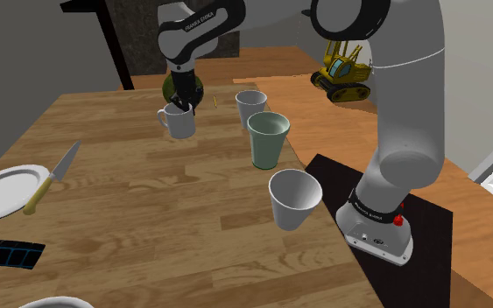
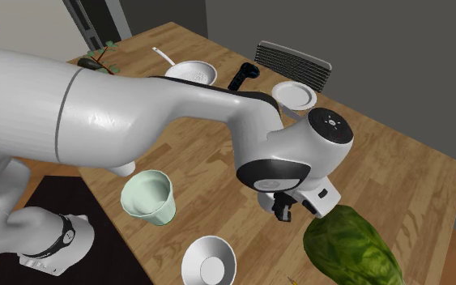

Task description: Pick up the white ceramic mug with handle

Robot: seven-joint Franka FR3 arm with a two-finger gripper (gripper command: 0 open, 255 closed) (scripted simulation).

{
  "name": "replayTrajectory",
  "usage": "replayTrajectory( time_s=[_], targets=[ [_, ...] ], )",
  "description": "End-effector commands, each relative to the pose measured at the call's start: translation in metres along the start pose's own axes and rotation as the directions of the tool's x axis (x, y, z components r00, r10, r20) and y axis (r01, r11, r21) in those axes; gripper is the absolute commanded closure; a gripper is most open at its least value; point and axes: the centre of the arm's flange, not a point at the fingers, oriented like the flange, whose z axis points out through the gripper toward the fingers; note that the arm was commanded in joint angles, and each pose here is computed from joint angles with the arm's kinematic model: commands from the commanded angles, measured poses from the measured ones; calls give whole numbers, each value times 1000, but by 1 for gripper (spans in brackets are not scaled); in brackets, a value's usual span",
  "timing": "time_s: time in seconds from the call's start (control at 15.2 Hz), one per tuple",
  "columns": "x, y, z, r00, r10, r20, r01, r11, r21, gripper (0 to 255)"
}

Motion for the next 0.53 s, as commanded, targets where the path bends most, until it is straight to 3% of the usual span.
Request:
replayTrajectory(
  time_s=[0.0,0.46],
  targets=[
    [0,0,0,1000,0,1,0,1000,0,255],
    [-1,0,-37,1000,0,1,0,1000,0,255]
  ],
)
